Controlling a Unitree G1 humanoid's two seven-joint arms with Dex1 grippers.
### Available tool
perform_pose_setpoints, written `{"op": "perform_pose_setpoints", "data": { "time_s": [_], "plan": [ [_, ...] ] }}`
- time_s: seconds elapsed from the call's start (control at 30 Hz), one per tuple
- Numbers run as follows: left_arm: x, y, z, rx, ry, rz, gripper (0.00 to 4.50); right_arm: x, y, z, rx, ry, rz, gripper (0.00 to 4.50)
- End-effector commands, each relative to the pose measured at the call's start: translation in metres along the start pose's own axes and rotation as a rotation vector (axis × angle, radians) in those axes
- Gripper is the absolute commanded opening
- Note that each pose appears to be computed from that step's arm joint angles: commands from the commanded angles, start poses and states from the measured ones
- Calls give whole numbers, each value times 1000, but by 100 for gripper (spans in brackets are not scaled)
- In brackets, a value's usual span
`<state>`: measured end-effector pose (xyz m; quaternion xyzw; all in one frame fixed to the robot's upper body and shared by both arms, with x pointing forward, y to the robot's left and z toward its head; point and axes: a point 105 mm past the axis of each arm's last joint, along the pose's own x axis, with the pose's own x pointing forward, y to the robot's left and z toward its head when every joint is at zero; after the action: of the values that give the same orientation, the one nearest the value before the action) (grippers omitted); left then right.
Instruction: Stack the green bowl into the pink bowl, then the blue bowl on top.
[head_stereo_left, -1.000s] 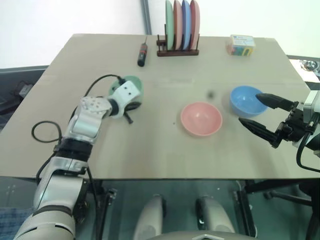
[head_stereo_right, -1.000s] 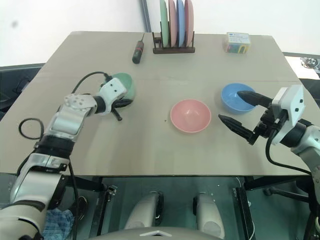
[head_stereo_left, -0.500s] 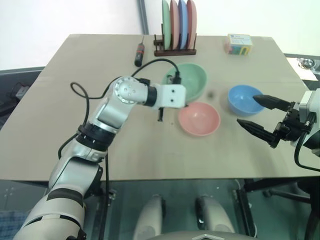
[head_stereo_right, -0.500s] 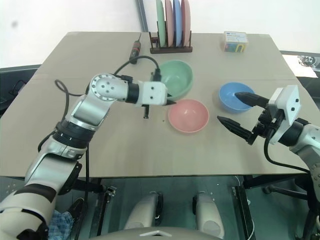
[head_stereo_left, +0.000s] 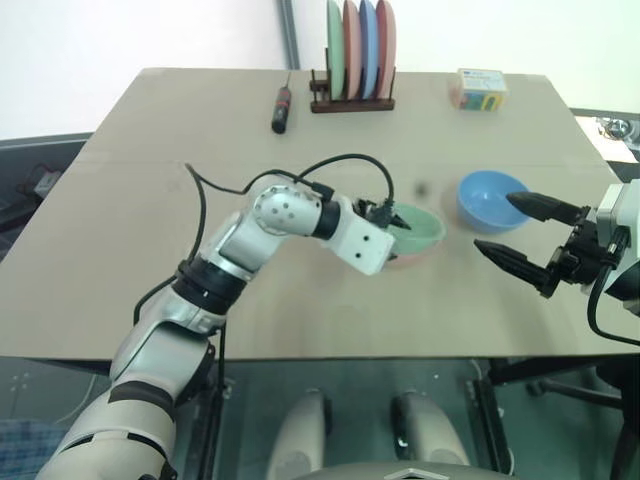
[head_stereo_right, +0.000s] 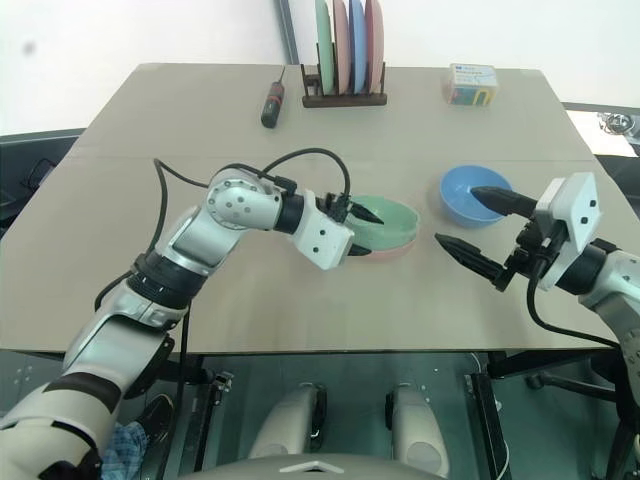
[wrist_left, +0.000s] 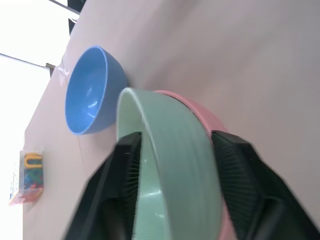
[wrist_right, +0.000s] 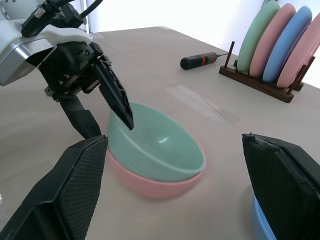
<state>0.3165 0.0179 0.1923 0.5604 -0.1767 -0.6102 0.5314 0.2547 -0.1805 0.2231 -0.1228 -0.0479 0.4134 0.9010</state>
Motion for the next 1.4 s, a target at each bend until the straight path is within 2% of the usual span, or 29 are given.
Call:
{"op": "perform_pose_setpoints", "data": {
  "time_s": [0.03, 0.1, 0.27, 0.37, 0.57, 0.8, 0.9, 1.13, 1.27, 1.3, 1.33, 1.37, 1.4],
  "plan": [
    [-11, 36, 9, -12, -70, 197, 384, 2, -4, 6, -53, 12, -16, 450],
    [-16, 47, 12, -97, -144, 277, 443, 3, -14, -2, -60, 61, -61, 450],
    [-46, 72, -4, -444, -256, 543, 443, 6, -42, -21, -144, 193, -142, 450],
    [-73, 71, -19, -665, -309, 650, 443, 13, -57, -28, -171, 241, -152, 450],
    [-115, 40, -21, -881, -385, 717, 443, 33, -83, -42, -208, 319, -154, 450],
    [-147, -19, -18, -1026, -385, 731, 443, 61, -91, -59, -244, 385, -48, 450],
    [-154, -40, -5, -1054, -395, 694, 443, 69, -95, -75, -226, 443, -6, 450],
    [-164, -67, 6, -1065, -371, 657, 443, 79, -111, -103, -221, 536, -14, 450],
    [-170, -79, 15, -1062, -409, 647, 450, 83, -117, -112, -228, 575, -16, 338],
    [-170, -81, 15, -1061, -408, 644, 450, 83, -118, -113, -230, 578, -9, 285],
    [-170, -82, 16, -1060, -406, 642, 450, 83, -118, -113, -230, 579, -5, 256],
    [-170, -84, 15, -1058, -398, 639, 450, 83, -118, -114, -231, 584, -1, 195],
    [-169, -86, 14, -1056, -386, 639, 450, 82, -119, -115, -233, 588, 2, 172]
  ]
}}
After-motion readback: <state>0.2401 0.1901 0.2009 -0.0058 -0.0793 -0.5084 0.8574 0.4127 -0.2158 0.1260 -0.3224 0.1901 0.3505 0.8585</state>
